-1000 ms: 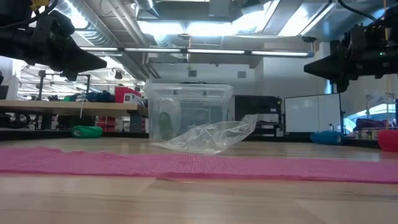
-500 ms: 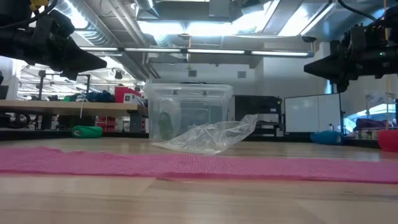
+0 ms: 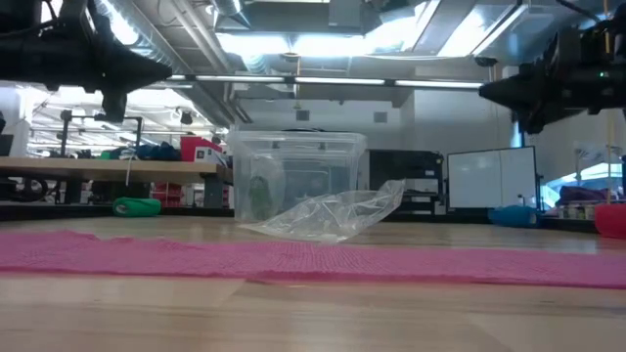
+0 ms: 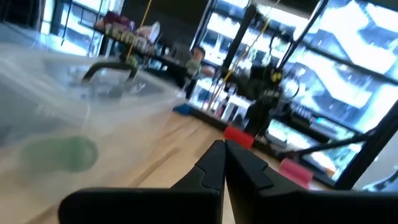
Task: Roll bandage
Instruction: Roll the pink bandage
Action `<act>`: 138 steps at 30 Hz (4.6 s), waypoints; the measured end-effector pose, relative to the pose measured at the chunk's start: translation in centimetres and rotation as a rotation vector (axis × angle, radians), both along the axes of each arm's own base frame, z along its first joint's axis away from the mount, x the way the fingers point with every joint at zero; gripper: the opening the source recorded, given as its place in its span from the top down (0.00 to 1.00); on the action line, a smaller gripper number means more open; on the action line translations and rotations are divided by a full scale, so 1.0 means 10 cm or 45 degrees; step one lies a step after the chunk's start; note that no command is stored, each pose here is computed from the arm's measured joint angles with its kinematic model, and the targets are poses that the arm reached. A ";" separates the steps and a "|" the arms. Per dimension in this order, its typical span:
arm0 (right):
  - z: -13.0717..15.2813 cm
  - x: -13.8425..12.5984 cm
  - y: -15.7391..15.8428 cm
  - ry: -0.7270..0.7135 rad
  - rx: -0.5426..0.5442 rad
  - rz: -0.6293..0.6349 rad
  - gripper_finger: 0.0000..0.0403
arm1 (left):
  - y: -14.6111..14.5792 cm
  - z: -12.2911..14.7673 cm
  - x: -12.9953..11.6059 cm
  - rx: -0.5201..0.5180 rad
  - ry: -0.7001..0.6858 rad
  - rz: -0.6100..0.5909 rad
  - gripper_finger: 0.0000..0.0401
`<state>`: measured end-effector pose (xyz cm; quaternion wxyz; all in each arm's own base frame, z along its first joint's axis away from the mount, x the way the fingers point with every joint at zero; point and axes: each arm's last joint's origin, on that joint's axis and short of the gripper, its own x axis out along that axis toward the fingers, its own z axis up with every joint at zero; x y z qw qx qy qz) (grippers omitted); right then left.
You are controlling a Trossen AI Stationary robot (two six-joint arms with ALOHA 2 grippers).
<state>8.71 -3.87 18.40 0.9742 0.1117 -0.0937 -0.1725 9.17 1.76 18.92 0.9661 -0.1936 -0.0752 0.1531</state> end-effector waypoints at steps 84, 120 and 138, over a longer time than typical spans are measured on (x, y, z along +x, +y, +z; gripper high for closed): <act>0.28 0.61 1.95 2.299 1.016 0.412 0.46 | -0.15 0.31 0.59 0.242 0.397 -0.145 1.00; -0.46 0.35 1.99 2.168 1.244 -0.230 0.47 | -0.15 0.29 0.59 0.054 0.375 -0.136 1.00; 0.08 0.53 2.11 2.106 0.802 -0.013 0.71 | -0.15 0.55 0.61 0.171 0.262 -0.133 1.00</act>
